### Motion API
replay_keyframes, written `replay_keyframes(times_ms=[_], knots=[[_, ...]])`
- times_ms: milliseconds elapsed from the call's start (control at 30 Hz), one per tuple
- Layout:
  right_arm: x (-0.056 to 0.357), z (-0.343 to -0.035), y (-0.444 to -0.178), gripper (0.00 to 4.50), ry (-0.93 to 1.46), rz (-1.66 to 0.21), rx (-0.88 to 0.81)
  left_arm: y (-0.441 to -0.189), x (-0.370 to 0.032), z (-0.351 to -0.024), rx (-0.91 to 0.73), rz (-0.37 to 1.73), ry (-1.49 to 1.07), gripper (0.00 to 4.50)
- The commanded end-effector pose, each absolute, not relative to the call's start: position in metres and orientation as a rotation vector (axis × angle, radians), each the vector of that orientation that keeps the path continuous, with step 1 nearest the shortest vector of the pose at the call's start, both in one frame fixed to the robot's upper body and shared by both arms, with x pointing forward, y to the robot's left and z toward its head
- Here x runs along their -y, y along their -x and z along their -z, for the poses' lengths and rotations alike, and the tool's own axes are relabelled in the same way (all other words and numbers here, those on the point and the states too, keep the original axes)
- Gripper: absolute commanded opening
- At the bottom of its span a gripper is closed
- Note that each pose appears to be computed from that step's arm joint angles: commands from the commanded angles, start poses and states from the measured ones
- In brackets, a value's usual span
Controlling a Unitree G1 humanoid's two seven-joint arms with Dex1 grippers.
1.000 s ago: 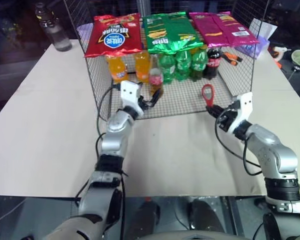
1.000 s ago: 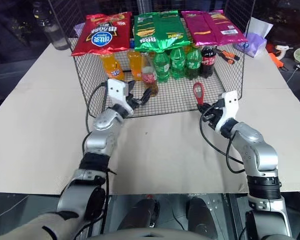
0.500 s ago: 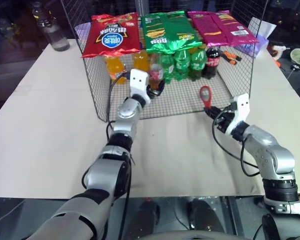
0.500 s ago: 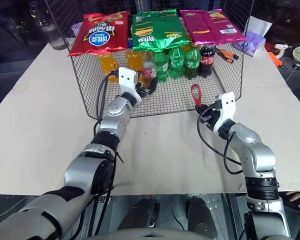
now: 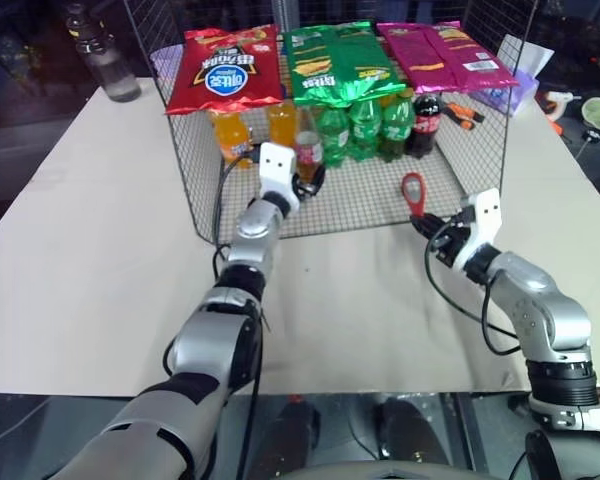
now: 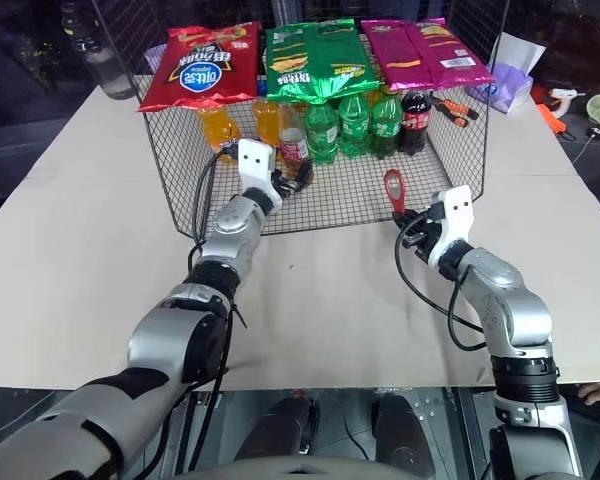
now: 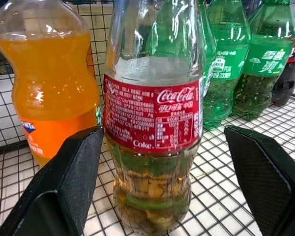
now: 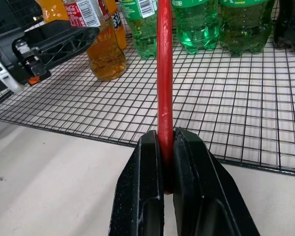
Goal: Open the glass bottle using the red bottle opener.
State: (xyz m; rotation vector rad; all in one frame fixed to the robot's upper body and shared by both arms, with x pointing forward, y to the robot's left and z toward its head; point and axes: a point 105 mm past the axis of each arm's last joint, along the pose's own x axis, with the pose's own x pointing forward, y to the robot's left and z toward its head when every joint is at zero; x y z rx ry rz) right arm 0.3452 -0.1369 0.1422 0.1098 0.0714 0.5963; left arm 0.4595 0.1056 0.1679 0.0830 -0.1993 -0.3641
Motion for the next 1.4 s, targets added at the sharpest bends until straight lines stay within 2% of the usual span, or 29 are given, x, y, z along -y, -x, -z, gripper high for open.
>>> replay_keyframes(times_ms=[33,867,967,1000,1233,1400], knots=[[0.133,-0.152,-0.343,0.0,-0.092,-0.61,-0.021,-0.463,-0.1,-0.188,0.256,0.362,-0.101,4.07],[0.14,-0.151,-0.344,0.0,-0.057,-0.583,-0.015,-0.481,-0.113,-0.2,0.173,0.193,-0.143,4.07],[0.148,-0.153,-0.347,0.0,-0.039,-0.565,-0.009,-0.481,-0.115,-0.199,0.169,0.185,-0.143,3.37],[0.149,-0.154,-0.347,0.0,-0.038,-0.563,-0.006,-0.481,-0.115,-0.198,0.168,0.186,-0.144,2.8],[0.144,-0.154,-0.347,0.0,-0.039,-0.573,-0.003,-0.481,-0.11,-0.196,0.155,0.211,-0.112,2.78],[0.142,-0.152,-0.345,0.0,-0.037,-0.572,-0.001,-0.474,-0.099,-0.203,0.224,0.304,-0.062,2.78]])
